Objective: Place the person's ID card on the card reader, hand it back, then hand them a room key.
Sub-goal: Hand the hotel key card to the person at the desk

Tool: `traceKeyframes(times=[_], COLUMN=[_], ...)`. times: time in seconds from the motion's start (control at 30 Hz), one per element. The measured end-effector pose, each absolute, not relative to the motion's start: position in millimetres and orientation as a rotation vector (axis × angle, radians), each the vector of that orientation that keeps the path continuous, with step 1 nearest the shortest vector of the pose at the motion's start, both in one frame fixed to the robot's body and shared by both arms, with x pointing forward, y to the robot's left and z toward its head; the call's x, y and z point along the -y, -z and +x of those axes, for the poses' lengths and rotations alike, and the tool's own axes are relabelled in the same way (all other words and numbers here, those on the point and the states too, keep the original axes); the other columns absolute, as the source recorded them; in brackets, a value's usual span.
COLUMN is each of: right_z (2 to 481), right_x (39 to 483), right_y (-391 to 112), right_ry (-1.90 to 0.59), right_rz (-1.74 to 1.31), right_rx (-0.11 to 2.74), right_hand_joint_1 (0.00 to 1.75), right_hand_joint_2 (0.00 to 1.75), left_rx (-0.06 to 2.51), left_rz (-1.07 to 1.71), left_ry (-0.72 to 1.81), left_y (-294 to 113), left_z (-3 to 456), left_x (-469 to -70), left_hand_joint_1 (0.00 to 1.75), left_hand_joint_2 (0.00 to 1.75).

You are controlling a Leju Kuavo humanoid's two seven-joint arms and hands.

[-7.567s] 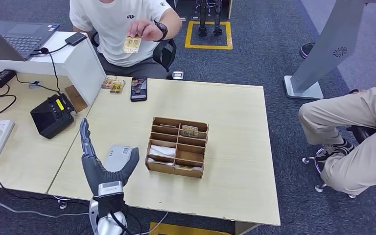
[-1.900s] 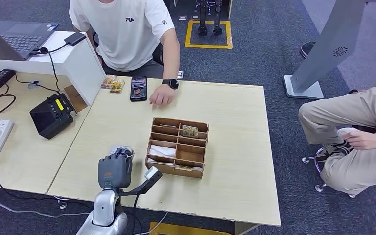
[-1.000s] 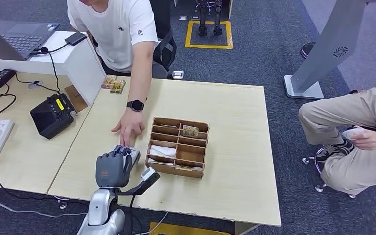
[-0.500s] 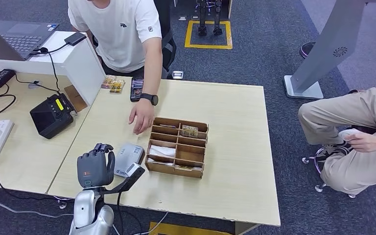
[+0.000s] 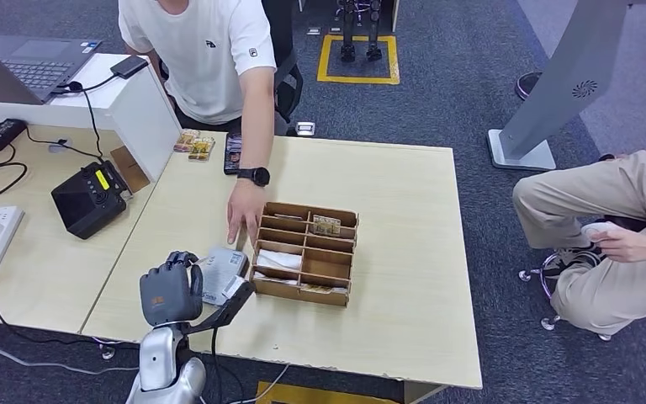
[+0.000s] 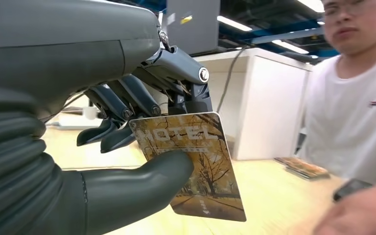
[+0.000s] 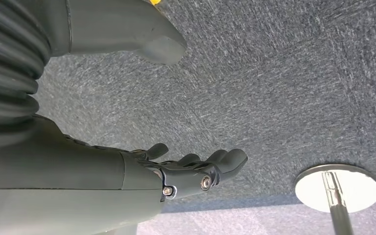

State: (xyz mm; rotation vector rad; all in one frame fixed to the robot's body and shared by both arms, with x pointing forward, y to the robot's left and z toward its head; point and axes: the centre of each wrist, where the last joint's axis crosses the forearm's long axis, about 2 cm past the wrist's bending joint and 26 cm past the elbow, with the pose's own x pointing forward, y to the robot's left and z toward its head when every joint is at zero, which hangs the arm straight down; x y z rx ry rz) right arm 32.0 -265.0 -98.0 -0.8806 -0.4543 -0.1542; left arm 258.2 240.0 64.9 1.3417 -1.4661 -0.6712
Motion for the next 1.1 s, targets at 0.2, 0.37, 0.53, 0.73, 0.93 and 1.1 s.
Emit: traceKeyframes(times=[0.2,0.37,0.53,0.73,0.93,1.1], right_z=[31.2,31.4,31.4,30.2,30.2,30.5], right_x=[264.7,264.7,264.4,264.1,263.9,263.7], right_y=[98.2,98.2,98.2,98.5,98.5,98.5], right_ry=[0.181,0.171,0.164,0.183,0.173,0.163], right_rz=[-0.88,-0.878,-0.877,-0.875,-0.872,-0.87], right_rx=[0.435,0.438,0.445,0.431,0.434,0.435], right_hand_joint_1=[0.0,0.0,0.0,0.0,0.0,0.0], right_hand_joint_2=[1.75,1.75,1.75,1.75,1.75,1.75], left_rx=[1.496,1.52,1.519,1.491,1.483,1.45], left_rz=[1.299,1.275,1.268,1.254,1.248,1.219], left_ry=[0.742,0.792,0.813,0.802,0.843,0.871], left_y=[-57.5,-53.3,-50.4,-46.4,-42.4,-34.7], left_z=[252.0,250.0,248.8,248.3,247.0,249.0], left_x=[-234.3,-231.7,-231.0,-230.7,-226.1,-219.5], left_hand_joint_1=[1.75,1.75,1.75,1.75,1.75,1.75], left_hand_joint_2=[1.75,1.75,1.75,1.75,1.75,1.75])
